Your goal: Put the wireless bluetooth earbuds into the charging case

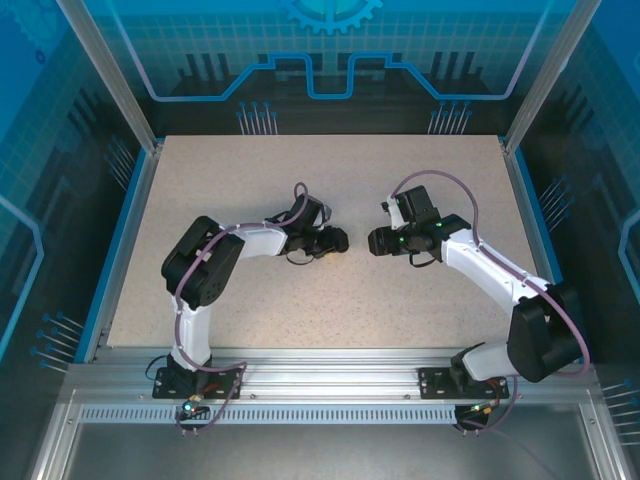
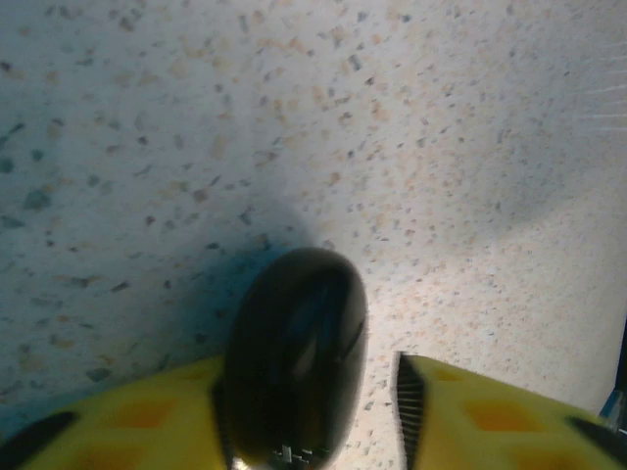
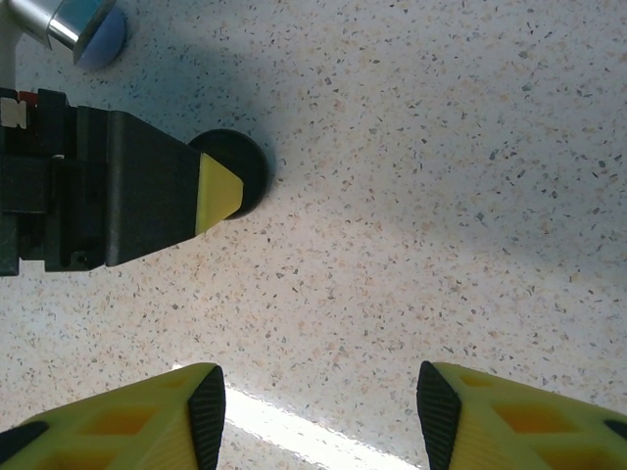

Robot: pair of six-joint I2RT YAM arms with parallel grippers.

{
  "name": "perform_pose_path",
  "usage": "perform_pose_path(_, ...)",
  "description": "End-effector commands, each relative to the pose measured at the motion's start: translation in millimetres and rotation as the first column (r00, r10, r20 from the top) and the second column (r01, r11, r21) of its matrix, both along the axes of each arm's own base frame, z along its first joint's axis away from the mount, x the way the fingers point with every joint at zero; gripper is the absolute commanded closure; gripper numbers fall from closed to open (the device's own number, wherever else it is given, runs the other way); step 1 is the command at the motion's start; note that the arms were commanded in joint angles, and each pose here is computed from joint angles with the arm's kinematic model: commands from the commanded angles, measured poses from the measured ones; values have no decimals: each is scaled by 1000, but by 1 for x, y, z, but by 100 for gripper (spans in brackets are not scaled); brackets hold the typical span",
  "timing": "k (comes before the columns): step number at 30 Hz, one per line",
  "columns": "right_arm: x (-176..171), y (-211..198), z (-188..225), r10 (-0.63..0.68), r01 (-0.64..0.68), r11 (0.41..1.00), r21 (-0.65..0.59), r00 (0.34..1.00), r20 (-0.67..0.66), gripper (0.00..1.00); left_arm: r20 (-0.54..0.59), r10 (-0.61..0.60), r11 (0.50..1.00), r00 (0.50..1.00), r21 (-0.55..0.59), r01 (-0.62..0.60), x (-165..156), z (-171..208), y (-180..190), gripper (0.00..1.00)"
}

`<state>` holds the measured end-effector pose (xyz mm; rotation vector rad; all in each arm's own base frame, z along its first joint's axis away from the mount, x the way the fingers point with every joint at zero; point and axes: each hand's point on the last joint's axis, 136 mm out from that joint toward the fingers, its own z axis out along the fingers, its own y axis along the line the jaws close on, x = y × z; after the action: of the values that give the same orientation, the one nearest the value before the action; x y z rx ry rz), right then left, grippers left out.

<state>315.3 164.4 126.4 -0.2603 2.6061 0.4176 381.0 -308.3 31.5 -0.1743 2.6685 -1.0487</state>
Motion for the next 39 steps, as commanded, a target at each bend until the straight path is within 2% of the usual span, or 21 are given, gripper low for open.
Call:
perform_pose_path(1, -1, -5, -6, 3, -3, 1000, -10, 1000, -17, 43, -37, 13, 999, 999, 41, -11, -3, -9, 9, 44)
perform_pose_path(8, 1, -11, -7, -14, 14, 999, -39, 1000, -4, 42, 35, 34, 992, 999, 124, -38, -5, 6, 28, 25)
perform_pose_path(18, 25, -48, 13, -125, 145, 982, -117, 978, 165, 41, 202, -6, 943, 979, 328, -62, -14, 64, 78, 20)
perform_pose_path(24, 42, -95, 27, -210, 287, 932, -222, 925, 315, 40, 318, -12, 888, 948, 439, -136, -17, 100, 127, 15)
perform_pose_path(27, 47, -115, 28, -253, 347, 910, -227, 898, 359, 39, 381, -9, 868, 925, 463, -182, -17, 113, 152, 14)
perform_pose_path(29, 49, -126, 25, -273, 374, 900, -224, 885, 377, 37, 418, 11, 845, 908, 482, -232, -15, 117, 170, 13)
perform_pose_path(33, 54, -142, 19, -295, 412, 882, -231, 863, 410, 34, 481, 43, 763, 876, 550, -340, -13, 115, 210, 11)
perform_pose_path(37, 55, -152, 7, -294, 424, 871, -247, 854, 429, 32, 552, 100, 690, 828, 560, -458, -11, 112, 242, 5)
perform_pose_path(39, 55, -156, 2, -307, 437, 866, -245, 849, 431, 31, 586, 108, 675, 803, 550, -492, -10, 113, 250, 3)
